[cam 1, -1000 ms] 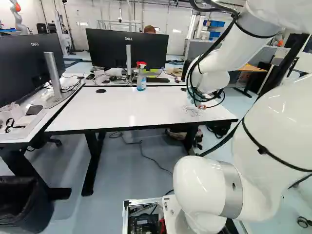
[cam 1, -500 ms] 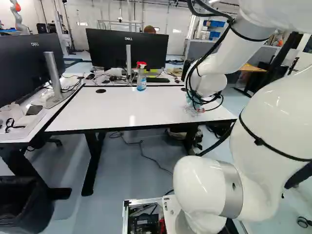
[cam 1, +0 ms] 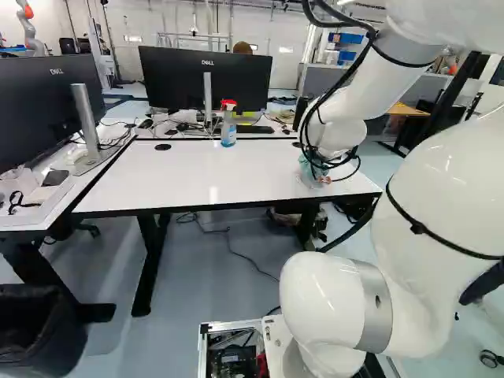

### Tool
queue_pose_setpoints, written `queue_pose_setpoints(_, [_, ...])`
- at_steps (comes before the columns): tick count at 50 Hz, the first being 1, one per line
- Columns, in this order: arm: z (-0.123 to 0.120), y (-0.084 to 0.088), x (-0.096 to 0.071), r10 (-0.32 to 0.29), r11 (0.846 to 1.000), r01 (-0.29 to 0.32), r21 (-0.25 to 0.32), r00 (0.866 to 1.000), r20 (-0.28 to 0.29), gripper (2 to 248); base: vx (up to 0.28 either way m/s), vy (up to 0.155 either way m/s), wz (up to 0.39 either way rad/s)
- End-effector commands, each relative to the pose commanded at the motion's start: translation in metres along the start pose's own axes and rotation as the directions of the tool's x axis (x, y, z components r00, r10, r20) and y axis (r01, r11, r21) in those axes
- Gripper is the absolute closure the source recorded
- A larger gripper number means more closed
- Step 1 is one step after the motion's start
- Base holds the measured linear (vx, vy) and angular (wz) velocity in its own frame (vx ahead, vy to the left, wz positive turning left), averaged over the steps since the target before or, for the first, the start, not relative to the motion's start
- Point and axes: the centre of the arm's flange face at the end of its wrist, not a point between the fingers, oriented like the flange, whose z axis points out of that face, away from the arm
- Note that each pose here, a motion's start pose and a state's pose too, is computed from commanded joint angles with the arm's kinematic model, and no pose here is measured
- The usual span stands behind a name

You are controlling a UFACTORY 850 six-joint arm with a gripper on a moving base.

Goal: Clean the table with the green towel

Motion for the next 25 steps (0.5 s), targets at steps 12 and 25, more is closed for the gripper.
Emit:
queue_pose_setpoints(12, [-0.0001,0.0000,-0.0042,0.000,1.000,0.000,0.000,0.999,0.047,213,0.000,0.000,0.000])
queue_pose_setpoints(25, [-0.0004,0.0000,-0.0088,0.000,1.000,0.000,0.000,0.995,0.098,213,0.000,0.000,0.000])
